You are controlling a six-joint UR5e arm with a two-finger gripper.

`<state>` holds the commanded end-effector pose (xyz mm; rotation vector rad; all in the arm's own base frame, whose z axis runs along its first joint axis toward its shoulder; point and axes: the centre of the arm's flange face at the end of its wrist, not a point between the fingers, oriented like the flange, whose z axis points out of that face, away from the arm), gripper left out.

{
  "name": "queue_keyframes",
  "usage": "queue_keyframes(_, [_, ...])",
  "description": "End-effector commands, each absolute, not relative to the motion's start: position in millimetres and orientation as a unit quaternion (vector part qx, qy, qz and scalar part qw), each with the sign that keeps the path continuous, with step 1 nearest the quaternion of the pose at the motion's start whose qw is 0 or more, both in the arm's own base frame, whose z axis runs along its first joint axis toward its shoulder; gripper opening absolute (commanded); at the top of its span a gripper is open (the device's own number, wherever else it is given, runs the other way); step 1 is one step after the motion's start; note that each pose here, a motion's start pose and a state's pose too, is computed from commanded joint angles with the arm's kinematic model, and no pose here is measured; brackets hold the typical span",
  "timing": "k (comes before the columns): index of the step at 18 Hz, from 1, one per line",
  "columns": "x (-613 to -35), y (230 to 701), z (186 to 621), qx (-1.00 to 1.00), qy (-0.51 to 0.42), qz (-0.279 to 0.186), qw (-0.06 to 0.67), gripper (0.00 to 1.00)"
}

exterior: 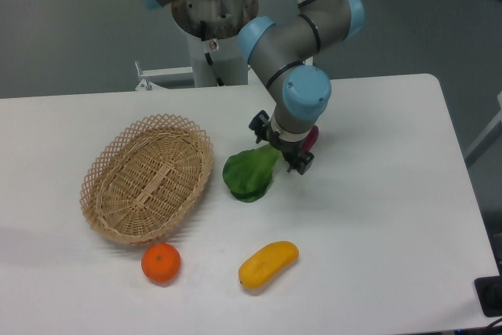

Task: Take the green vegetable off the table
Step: 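Lower the gripper onto the bok choy and close the fingers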

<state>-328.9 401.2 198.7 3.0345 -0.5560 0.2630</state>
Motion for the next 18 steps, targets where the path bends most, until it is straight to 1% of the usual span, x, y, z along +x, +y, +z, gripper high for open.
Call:
queue_keyframes(4, [-314.9, 403.5, 183.3, 0.980, -0.191, 0.055, 0.013, 1.00])
queue_keyframes(8, [-315.3, 402.7, 180.7, 0.980, -0.191, 0.052, 0.017, 1.00])
queue_keyframes(9, [-315.2, 402.5, 180.7, 0.980, -0.192, 0.051, 0.020, 0.95])
queue_keyframes(10, [-315.3, 402.4, 180.7, 0.980, -0.192, 0.050, 0.021, 0.85])
queue_keyframes(12, [-315.7, 402.8, 181.2, 0.980, -0.192, 0.050, 0.020, 0.59])
queue_keyframes(13, [-315.9, 402.9, 181.4, 0.980, -0.191, 0.049, 0.020, 0.49])
queue_keyframes(15, [-317.6, 404.2, 184.2, 0.982, -0.182, 0.046, 0.019, 0.34])
queue_keyframes(16, [-318.9, 405.1, 185.8, 0.983, -0.176, 0.045, 0.019, 0.28])
queue_keyframes(17, [-320.7, 406.3, 188.7, 0.984, -0.173, 0.041, 0.018, 0.24])
queue_keyframes(18, [-322.4, 407.6, 191.8, 0.984, -0.173, 0.040, 0.018, 0.22])
